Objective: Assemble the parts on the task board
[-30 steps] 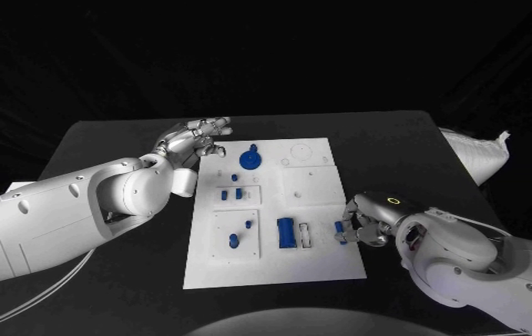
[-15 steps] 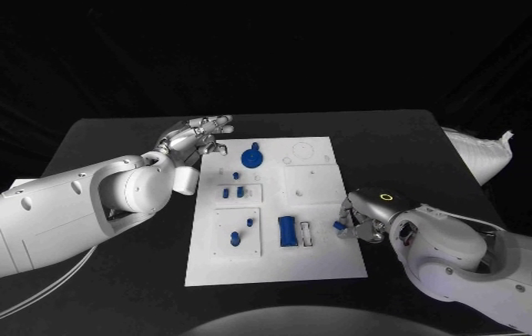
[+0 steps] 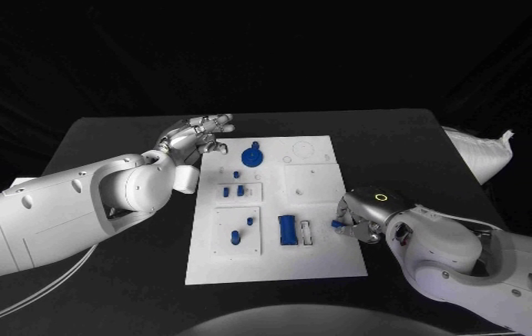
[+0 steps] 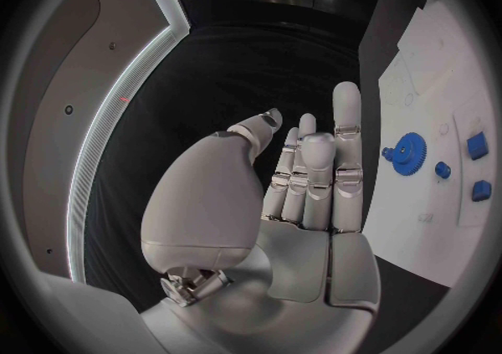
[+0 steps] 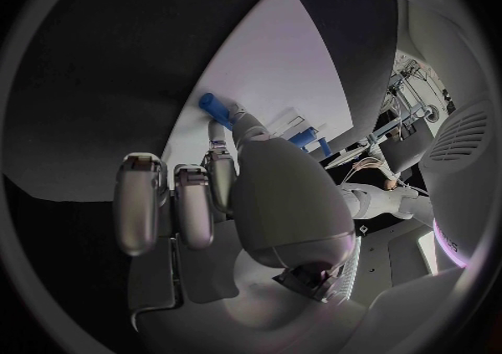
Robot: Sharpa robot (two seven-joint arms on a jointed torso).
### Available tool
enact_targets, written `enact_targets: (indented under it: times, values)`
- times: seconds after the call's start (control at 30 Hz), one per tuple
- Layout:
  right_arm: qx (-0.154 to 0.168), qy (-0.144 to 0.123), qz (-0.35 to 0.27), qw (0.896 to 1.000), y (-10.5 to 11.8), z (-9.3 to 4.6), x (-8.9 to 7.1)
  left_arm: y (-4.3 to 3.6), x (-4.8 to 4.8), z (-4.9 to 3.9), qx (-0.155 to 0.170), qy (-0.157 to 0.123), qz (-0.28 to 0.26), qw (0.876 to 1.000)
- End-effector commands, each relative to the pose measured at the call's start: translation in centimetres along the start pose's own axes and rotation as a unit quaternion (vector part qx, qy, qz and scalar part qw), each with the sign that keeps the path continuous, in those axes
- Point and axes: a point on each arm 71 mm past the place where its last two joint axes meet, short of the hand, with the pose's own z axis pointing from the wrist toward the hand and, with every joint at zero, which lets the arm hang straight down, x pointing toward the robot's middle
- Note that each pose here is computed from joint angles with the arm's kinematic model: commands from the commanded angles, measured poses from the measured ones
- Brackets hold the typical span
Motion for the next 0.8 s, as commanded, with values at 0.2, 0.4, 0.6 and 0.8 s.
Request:
enact_targets:
  times: [0.2,0.4,0.6,0.8]
  values:
    - [0.031,0.062,0.055,0.996,-0.8,-0.2,1.8,-0.02,0.20,-0.02,0.001,0.011,-0.002,1.000]
    - [0.033,0.037,0.100,0.994,-0.6,-0.3,1.3,-0.03,0.14,-0.07,0.001,0.011,0.000,1.000]
    - [0.031,0.002,0.136,0.990,-0.2,-0.6,0.6,-0.01,0.15,-0.09,0.001,0.011,0.000,1.000]
    - [0.028,-0.013,0.168,0.985,0.3,-0.8,0.1,0.01,0.14,-0.11,0.001,0.012,0.000,1.000]
